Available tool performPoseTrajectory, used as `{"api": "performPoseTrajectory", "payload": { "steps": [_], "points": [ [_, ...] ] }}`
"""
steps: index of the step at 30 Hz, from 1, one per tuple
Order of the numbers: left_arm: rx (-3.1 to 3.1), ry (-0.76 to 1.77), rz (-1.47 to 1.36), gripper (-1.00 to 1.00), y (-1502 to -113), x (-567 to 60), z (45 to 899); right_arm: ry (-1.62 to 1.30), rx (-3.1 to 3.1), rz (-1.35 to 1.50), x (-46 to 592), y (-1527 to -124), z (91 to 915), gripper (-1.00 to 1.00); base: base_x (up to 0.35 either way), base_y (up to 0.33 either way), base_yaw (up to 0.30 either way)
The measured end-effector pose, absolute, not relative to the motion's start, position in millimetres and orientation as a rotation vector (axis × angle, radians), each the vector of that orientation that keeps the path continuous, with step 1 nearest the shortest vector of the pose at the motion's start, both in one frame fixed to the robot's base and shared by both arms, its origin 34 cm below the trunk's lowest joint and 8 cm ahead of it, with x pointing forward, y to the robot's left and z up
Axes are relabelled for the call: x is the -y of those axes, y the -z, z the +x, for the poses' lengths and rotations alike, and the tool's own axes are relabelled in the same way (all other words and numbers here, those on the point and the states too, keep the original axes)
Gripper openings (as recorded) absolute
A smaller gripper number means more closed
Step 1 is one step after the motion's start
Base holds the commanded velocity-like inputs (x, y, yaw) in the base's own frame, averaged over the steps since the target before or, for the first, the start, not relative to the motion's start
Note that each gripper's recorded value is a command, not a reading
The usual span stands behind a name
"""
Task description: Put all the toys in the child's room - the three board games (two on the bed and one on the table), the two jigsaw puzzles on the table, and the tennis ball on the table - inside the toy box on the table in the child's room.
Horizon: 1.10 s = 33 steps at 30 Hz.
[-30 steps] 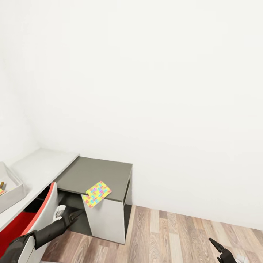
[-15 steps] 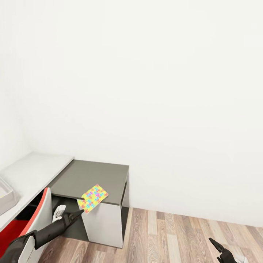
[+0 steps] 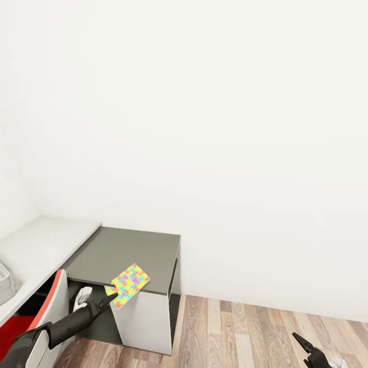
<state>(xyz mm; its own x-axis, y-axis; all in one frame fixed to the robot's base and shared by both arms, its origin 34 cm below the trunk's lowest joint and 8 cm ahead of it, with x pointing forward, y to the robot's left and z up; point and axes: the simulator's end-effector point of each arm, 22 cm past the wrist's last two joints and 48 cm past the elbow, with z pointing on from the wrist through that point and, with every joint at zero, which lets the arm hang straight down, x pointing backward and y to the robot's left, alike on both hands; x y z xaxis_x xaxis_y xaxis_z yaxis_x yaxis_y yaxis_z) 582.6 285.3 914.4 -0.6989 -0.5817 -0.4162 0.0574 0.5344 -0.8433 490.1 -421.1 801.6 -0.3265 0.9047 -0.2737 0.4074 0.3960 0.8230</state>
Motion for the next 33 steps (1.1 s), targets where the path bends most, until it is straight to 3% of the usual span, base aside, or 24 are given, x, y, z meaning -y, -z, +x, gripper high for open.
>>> {"api": "performPoseTrajectory", "payload": {
  "steps": [19,33],
  "points": [
    [-2.076,1.175,-0.423,1.0,-914.5,-285.1,582.5,-0.841,-1.904,1.12,420.7,-802.6,491.1,1.0,0.148,0.021,0.0],
    [-2.079,1.182,-0.431,1.0,-913.5,-283.2,582.2,-0.845,-1.905,1.115,420.1,-803.2,491.6,1.0,0.021,0.002,0.0]
  ]
}}
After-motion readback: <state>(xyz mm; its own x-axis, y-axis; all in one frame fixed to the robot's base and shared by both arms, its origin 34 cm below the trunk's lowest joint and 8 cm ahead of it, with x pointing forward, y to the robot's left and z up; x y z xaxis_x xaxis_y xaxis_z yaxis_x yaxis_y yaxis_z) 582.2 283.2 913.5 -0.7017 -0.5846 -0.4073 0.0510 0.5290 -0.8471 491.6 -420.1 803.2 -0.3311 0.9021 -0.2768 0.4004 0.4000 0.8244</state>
